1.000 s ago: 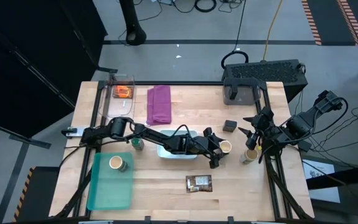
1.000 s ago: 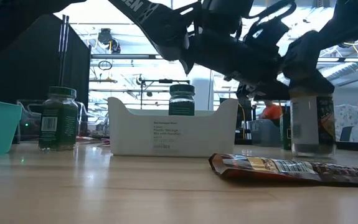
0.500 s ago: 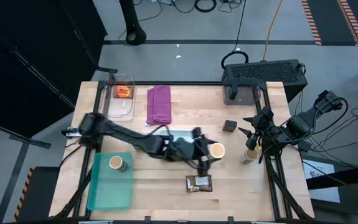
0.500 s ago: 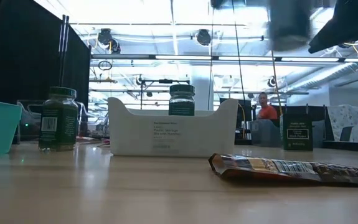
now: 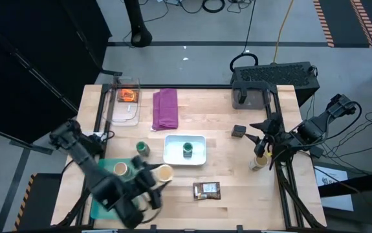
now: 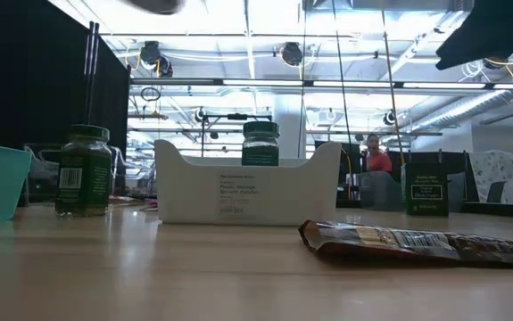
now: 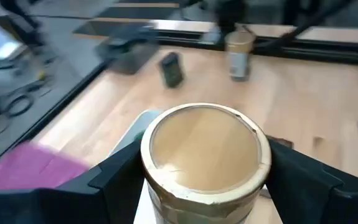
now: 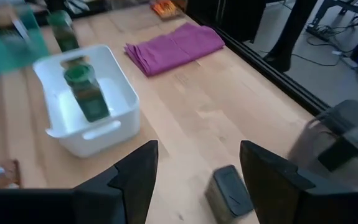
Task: Sort spices by type
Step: Put the top brown seasoning bottle into the blue bin
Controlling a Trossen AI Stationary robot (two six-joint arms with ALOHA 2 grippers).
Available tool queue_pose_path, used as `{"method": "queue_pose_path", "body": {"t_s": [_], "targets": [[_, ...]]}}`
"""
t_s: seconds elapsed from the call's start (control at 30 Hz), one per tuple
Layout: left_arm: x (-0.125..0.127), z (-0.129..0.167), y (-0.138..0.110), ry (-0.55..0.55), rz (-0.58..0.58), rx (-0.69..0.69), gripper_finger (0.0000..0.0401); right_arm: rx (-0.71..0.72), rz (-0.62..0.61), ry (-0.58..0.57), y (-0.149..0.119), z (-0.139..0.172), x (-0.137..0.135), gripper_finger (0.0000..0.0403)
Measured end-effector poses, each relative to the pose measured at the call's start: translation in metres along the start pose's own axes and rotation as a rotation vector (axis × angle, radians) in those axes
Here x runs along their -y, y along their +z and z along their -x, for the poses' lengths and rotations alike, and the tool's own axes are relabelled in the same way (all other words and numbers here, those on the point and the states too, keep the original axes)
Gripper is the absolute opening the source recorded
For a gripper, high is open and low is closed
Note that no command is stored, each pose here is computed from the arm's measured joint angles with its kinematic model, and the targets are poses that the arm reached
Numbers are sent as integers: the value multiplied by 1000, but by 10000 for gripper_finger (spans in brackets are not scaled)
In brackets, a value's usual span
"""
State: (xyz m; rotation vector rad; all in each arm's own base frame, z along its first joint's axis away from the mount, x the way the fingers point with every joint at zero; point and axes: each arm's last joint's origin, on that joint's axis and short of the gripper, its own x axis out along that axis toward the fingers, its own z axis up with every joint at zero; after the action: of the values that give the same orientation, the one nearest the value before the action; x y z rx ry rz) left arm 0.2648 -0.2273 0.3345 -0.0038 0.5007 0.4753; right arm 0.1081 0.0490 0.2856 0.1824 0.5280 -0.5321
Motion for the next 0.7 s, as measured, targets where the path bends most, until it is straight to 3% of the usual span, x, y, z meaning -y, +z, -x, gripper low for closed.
{"method": "queue_pose_path", "body": {"t_s": [0.3,0.4,0.5,0.7], "targets": [[1,48,-63,9,-2,-14,284,167,-72,77,21,1,-14,209],[1,65,-84,-24,-111,-22,284,254,-76,113,35,2,-19,209],[0,83,-96,-66,-149,-28,284,300,-61,168,46,1,-22,209],[-10,110,-109,-107,-48,-156,284,290,-52,194,49,-4,-25,209]]}}
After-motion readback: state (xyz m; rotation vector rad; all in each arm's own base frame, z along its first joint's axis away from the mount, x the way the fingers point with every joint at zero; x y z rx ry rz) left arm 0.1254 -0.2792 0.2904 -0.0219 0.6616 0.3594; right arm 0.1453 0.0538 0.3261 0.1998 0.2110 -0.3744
